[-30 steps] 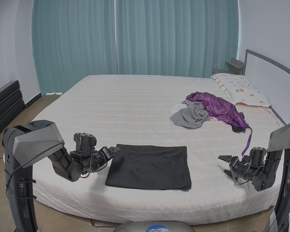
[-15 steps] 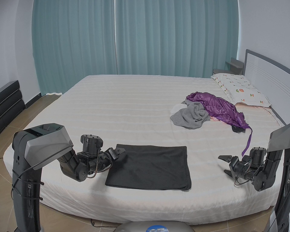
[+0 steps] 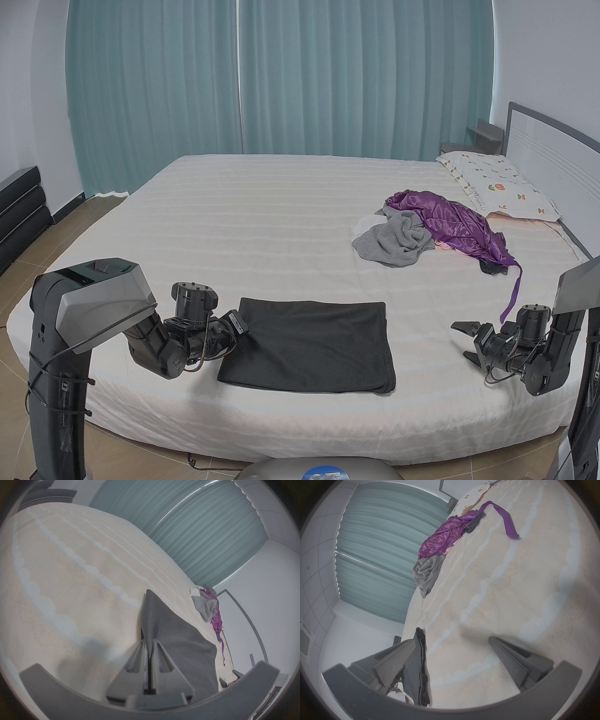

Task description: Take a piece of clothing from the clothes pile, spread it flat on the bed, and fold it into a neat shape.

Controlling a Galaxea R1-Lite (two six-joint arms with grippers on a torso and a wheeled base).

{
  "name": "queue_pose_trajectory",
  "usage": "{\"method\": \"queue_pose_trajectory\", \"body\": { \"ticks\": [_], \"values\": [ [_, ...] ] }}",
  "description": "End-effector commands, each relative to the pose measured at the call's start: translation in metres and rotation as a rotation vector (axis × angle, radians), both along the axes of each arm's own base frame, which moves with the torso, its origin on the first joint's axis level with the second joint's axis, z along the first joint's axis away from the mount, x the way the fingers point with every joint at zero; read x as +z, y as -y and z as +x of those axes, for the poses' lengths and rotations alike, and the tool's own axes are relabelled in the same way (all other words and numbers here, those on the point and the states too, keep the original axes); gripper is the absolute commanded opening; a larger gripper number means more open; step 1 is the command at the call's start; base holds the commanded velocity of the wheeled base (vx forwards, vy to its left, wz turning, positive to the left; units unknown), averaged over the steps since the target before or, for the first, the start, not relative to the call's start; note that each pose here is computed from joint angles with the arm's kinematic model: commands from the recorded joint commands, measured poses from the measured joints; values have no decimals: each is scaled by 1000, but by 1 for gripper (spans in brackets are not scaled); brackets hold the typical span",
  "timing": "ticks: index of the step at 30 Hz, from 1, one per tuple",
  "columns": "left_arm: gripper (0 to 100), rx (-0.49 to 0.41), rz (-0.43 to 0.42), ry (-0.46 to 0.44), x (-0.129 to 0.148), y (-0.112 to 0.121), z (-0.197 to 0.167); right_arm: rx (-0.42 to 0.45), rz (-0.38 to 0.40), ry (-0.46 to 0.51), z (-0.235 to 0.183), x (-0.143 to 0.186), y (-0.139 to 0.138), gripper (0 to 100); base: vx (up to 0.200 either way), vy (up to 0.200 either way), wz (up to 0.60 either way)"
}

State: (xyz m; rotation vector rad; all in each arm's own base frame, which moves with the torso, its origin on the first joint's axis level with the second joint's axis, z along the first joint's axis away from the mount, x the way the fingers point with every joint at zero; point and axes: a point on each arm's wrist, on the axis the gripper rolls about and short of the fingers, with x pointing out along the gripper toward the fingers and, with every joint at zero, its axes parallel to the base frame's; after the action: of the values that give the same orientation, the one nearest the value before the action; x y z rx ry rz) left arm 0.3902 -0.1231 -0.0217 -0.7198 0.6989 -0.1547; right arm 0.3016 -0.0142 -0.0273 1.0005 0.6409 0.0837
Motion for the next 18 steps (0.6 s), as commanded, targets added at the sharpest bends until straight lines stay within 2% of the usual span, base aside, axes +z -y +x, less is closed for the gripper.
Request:
{"method": "queue_pose_trajectory", "body": {
  "ticks": [1,18],
  "values": [
    [0,2,1,0,0,0,-1,0,0,-1,0,0,0,100,0,0,0],
    [0,3,1,-5,1,-1,-2,0,0,-3,-1,0,0,100,0,0,0]
  ]
}}
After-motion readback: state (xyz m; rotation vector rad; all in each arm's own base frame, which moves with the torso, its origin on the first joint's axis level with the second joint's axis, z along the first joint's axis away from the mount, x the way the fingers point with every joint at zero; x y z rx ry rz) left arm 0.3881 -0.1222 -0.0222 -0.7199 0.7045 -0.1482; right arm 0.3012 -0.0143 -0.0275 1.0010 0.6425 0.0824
